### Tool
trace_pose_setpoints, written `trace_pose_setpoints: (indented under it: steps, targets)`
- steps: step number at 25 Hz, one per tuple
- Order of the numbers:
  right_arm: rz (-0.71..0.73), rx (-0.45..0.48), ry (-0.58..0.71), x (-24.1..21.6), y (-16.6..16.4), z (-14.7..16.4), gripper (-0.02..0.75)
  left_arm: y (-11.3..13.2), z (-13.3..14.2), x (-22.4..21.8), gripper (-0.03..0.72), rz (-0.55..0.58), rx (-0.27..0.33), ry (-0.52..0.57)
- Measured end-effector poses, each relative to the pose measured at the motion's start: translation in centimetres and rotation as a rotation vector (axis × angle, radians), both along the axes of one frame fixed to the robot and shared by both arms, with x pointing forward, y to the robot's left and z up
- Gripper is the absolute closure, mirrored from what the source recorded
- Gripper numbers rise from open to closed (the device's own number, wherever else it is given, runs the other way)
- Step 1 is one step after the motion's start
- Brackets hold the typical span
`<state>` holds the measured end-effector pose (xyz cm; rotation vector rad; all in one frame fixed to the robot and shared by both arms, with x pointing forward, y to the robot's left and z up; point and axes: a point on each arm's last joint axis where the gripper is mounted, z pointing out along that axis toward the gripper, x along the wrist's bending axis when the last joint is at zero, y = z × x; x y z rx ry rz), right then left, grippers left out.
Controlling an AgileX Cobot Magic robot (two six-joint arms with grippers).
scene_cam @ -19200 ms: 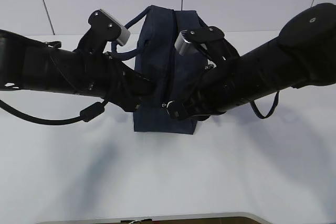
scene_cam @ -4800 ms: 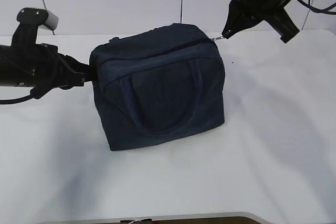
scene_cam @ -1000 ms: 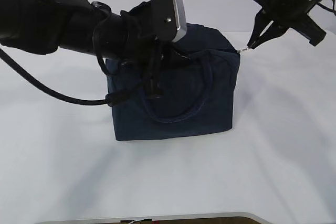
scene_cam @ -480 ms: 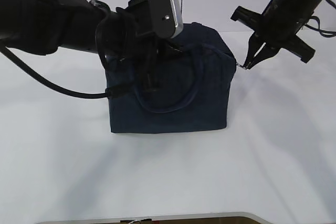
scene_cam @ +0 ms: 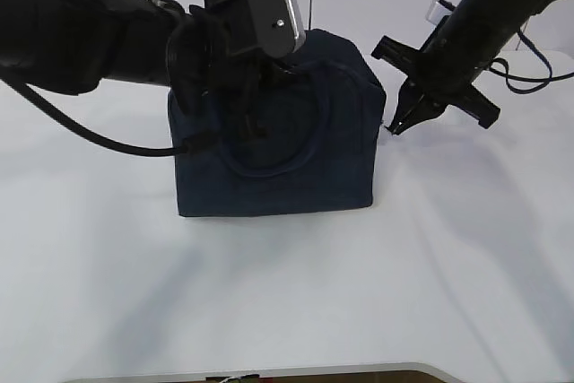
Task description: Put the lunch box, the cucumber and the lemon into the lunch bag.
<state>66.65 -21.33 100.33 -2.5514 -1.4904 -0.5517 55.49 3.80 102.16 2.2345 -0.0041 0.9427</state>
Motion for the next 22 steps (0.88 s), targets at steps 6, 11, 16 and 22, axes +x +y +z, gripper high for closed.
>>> trace_pose_setpoints:
  steps: [6, 11, 16, 22]
  targets:
    - [0.048, 0.02, -0.005, 0.5, 0.3, -1.1, 0.733, 0.2, 0.1, 0.2, 0.694, 0.028, 0.005, -0.018]
    - [0.072, 0.036, -0.029, 0.7, 0.5, -1.2, 0.733, 0.2, 0.1, 0.3, 0.694, 0.032, 0.004, -0.019]
    - [0.191, 0.019, -0.081, 1.0, 0.6, -0.1, 0.733, 0.2, 0.1, 0.3, 0.694, 0.032, 0.004, -0.019]
    - [0.385, -0.015, -0.128, 1.0, 0.8, 1.8, 0.656, 0.2, 0.1, 0.3, 0.694, 0.037, 0.004, -0.02]
